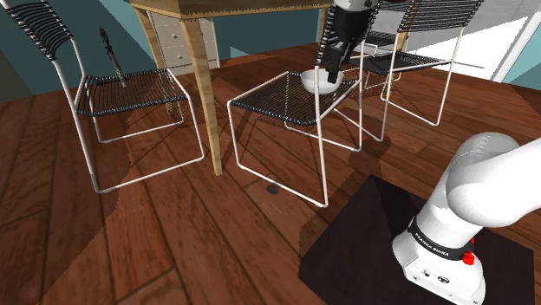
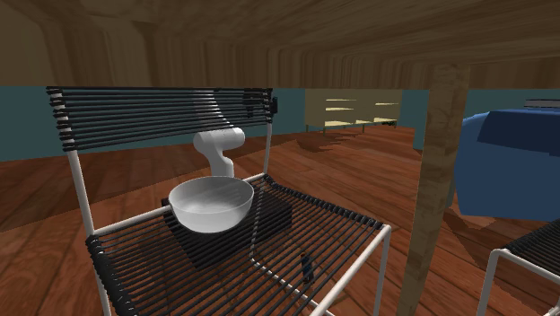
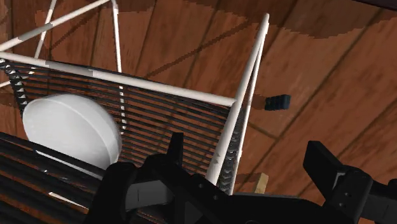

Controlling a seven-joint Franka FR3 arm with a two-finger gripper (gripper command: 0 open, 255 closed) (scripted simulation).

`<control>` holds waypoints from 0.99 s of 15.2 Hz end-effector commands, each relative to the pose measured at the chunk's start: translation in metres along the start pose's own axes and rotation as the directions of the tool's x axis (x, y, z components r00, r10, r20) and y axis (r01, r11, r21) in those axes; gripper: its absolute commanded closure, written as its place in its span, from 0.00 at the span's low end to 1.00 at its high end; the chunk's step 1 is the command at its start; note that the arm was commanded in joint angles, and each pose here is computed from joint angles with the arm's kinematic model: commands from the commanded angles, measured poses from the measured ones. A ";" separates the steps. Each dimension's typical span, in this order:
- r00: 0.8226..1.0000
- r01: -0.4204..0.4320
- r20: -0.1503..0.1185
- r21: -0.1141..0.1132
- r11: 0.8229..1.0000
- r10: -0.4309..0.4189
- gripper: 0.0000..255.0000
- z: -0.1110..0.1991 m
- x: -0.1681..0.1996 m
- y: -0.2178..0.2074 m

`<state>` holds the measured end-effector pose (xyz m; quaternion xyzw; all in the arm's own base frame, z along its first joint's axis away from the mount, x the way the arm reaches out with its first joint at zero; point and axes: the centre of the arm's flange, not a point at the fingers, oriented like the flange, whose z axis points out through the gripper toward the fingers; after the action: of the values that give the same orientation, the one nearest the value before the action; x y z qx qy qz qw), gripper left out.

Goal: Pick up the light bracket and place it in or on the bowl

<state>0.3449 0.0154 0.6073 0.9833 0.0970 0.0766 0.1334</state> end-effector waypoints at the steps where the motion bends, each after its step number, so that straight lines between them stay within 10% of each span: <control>1: 0.995 0.076 0.063 -0.014 0.997 -0.075 0.00 0.052 0.029 -0.011; 6: 0.982 0.190 0.022 -0.107 0.976 -0.188 0.00 0.092 0.072 -0.029; 7: 0.995 0.096 -0.009 -0.133 0.986 -0.098 0.00 0.015 0.019 -0.011; 15: 0.997 -0.067 0.027 -0.096 0.993 0.070 0.00 0.098 0.034 -0.044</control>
<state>0.3810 0.0390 0.5223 0.9763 0.0720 0.0805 0.1876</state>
